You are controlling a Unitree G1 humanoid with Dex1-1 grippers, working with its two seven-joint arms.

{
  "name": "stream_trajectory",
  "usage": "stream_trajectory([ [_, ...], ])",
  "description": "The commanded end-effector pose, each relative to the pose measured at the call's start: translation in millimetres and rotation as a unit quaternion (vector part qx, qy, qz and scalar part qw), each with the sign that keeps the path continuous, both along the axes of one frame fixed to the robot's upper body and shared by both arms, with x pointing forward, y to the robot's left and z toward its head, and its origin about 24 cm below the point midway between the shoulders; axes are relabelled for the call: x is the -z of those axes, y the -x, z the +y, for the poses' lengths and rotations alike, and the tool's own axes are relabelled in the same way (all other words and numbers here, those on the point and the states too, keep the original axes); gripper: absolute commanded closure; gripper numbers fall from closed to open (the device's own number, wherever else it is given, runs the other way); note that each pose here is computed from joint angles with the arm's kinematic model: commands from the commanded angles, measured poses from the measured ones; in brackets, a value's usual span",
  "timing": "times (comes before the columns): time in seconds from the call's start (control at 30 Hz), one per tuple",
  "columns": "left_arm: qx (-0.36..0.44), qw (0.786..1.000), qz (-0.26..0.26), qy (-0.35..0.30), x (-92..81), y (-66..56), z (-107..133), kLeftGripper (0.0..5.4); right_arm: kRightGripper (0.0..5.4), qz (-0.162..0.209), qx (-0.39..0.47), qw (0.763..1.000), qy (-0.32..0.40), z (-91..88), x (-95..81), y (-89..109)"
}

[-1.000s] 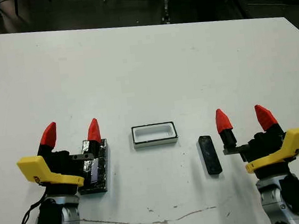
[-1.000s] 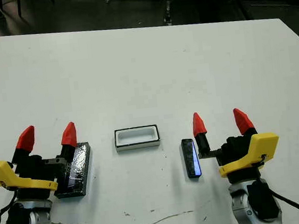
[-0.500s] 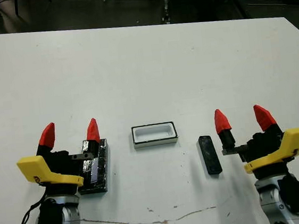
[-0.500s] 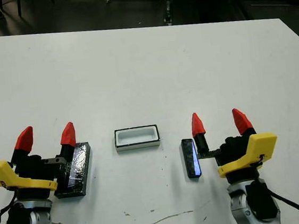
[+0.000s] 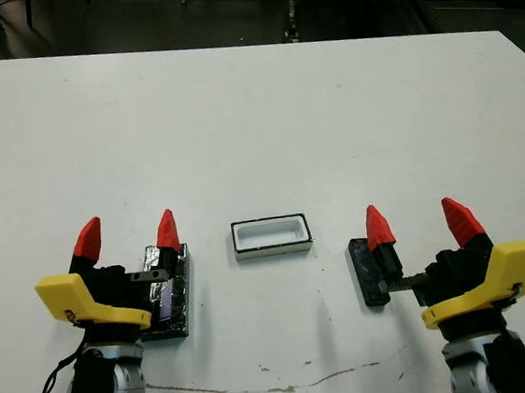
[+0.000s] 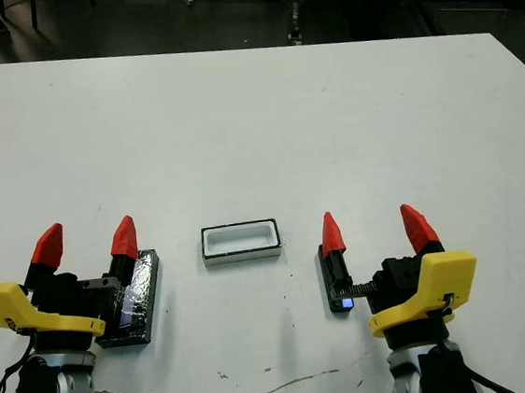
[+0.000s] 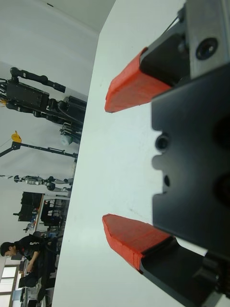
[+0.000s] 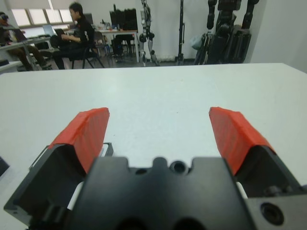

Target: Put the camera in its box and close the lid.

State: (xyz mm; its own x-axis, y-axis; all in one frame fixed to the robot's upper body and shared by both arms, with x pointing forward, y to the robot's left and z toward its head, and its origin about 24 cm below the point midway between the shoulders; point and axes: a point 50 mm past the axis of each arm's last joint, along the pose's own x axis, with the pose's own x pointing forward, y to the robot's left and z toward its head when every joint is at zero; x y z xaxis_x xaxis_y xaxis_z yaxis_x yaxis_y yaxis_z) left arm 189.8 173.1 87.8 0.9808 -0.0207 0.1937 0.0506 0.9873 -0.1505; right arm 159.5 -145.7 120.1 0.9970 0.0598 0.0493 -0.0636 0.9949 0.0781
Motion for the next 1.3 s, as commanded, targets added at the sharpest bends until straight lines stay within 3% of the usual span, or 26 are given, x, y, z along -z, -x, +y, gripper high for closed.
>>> stream_trajectory([
  [0.03,-0.005,1.000,0.013,0.001,3.0,2.6,-1,0.01,0.00,0.025,-0.014,1.000,0.006,2.6,-2.8,2.7],
  [0.3,-0.009,1.000,0.015,-0.006,2.5,4.2,0,0.01,0.00,0.065,-0.026,0.997,0.015,7.3,-4.7,6.8],
  [0.6,-0.006,1.000,0.015,-0.003,0.6,3.4,1,0.01,0.00,0.123,-0.030,0.992,0.017,12.6,7.1,9.5],
  [1.3,0.000,1.000,0.014,0.000,-1.1,3.6,1,0.01,0.00,0.201,-0.002,0.979,0.043,12.8,34.7,7.9],
])
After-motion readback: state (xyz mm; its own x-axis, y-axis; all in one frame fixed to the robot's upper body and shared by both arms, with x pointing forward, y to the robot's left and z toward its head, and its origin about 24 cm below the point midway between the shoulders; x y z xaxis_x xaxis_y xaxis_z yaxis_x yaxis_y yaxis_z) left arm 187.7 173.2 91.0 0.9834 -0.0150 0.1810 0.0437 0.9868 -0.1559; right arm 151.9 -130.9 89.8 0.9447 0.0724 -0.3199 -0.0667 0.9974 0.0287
